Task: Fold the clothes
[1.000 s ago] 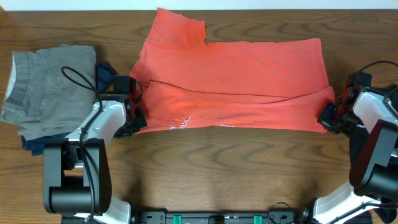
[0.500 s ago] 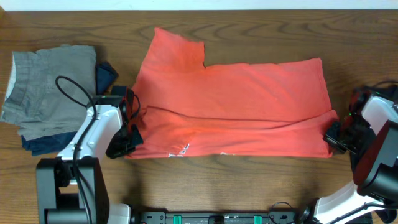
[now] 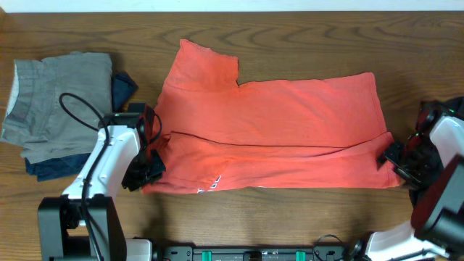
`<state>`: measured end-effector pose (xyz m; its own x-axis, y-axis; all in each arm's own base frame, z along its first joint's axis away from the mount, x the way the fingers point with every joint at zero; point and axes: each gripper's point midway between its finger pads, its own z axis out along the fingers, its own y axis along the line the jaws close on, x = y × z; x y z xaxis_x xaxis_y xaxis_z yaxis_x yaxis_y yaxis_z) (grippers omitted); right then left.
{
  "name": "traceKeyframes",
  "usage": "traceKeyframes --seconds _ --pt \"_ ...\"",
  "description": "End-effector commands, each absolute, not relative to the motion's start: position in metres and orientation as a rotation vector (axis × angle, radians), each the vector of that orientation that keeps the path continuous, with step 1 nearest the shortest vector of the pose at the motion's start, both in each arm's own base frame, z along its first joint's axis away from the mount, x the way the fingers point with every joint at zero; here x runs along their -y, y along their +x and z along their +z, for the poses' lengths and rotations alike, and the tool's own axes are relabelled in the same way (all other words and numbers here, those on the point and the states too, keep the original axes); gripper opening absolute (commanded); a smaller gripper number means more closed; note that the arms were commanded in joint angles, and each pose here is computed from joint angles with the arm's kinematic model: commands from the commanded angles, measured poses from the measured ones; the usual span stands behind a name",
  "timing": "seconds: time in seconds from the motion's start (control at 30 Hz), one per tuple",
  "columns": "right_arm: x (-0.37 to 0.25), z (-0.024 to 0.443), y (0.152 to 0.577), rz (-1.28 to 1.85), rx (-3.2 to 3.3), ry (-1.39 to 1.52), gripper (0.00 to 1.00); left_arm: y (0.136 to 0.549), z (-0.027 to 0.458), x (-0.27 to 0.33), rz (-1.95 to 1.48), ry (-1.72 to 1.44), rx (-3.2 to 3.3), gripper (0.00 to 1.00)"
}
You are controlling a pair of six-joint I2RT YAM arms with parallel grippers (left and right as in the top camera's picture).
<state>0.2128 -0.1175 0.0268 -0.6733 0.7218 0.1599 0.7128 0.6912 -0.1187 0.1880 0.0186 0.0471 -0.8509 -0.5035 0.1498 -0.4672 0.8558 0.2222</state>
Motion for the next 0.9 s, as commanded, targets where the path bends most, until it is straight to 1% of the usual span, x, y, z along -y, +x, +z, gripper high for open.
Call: traceKeyframes --seconds 0.0,0.13,0.27,0.33,0.37,0.47,0.57,0.67,0.87 --pt "0.119 0.052 0.219 0.051 2.81 -1.181 0.99 0.192 0.059 -0.018 -0.235 0.788 2.864 0.55" --pt "0.121 0.083 0.228 0.048 2.93 -1.216 0.99 0.193 0.076 -0.018 -0.215 0.76 2.921 0.6" --pt "0.113 0.116 0.256 -0.11 3.155 -1.141 0.99 0.205 0.097 -0.016 -0.154 0.77 3.051 0.73" --pt "0.103 0.129 0.269 -0.224 3.262 -1.036 0.99 0.224 0.108 -0.003 -0.005 0.65 3.177 0.74" --pt "0.099 0.133 0.273 -0.27 3.302 -0.986 0.99 0.237 0.115 0.008 0.121 0.562 3.253 0.74" --pt "0.091 0.136 0.278 -0.322 3.34 -0.899 0.99 0.272 0.136 0.026 0.33 0.477 3.384 0.76" --pt "0.082 0.137 0.28 -0.349 3.36 -0.819 0.99 0.307 0.15 0.027 0.375 0.475 3.467 0.75" --pt "0.078 0.137 0.283 -0.358 3.37 -0.788 0.99 0.34 0.154 0.028 0.392 0.433 3.502 0.75" --pt "0.072 0.138 0.285 -0.374 3.378 -0.756 0.99 0.414 0.137 0.029 0.374 0.36 3.492 0.76"
